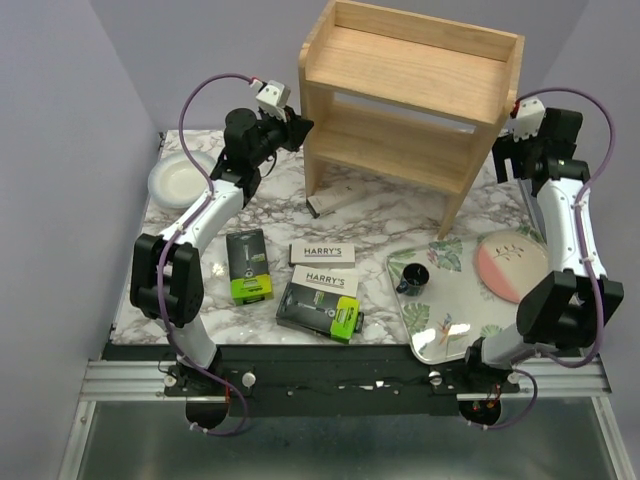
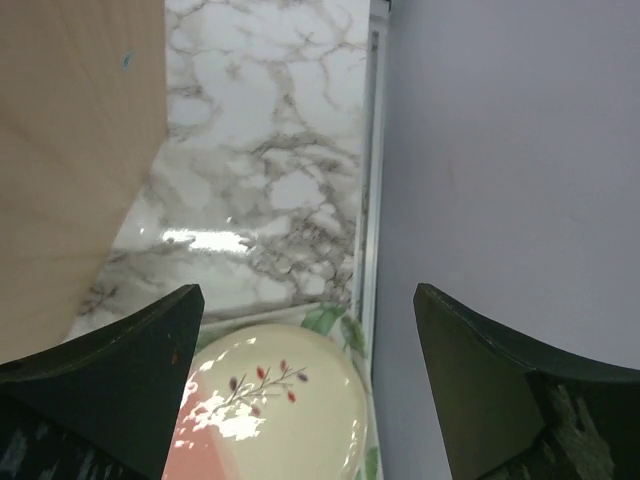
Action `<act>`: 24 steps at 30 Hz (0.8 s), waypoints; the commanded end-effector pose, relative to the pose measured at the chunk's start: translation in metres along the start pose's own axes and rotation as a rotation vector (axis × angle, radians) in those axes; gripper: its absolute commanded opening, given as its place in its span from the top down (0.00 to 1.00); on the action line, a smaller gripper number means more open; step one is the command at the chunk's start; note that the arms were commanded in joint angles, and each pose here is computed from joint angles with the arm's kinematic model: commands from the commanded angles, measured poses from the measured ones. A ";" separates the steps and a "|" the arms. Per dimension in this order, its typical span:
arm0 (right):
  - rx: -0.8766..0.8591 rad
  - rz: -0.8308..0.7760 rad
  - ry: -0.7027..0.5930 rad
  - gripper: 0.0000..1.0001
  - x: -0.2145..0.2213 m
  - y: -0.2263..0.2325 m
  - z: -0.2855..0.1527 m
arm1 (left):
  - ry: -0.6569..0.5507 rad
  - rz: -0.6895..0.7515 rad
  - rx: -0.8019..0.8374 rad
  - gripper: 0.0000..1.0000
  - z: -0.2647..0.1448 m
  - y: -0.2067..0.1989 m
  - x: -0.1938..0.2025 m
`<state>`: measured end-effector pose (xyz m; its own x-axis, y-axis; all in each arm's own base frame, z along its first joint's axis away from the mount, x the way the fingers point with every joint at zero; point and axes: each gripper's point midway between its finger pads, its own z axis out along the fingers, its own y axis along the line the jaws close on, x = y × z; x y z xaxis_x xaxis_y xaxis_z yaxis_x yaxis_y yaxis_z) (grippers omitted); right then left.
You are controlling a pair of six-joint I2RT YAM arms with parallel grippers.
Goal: Place and organize the shaving razors onto the shelf
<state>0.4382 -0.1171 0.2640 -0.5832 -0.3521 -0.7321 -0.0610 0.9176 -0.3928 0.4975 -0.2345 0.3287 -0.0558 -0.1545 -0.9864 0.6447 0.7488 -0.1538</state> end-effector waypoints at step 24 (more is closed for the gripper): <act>-0.502 -0.092 -0.369 0.88 -0.011 0.116 -0.089 | 0.033 -0.136 -0.003 1.00 -0.010 -0.040 -0.024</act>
<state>0.3260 0.0058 0.2566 -0.2933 -0.4206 -0.8585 -0.5090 0.8289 -0.2322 0.4977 -0.2345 0.3281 -0.1332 -0.1794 -0.9747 0.5699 0.7907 -0.2234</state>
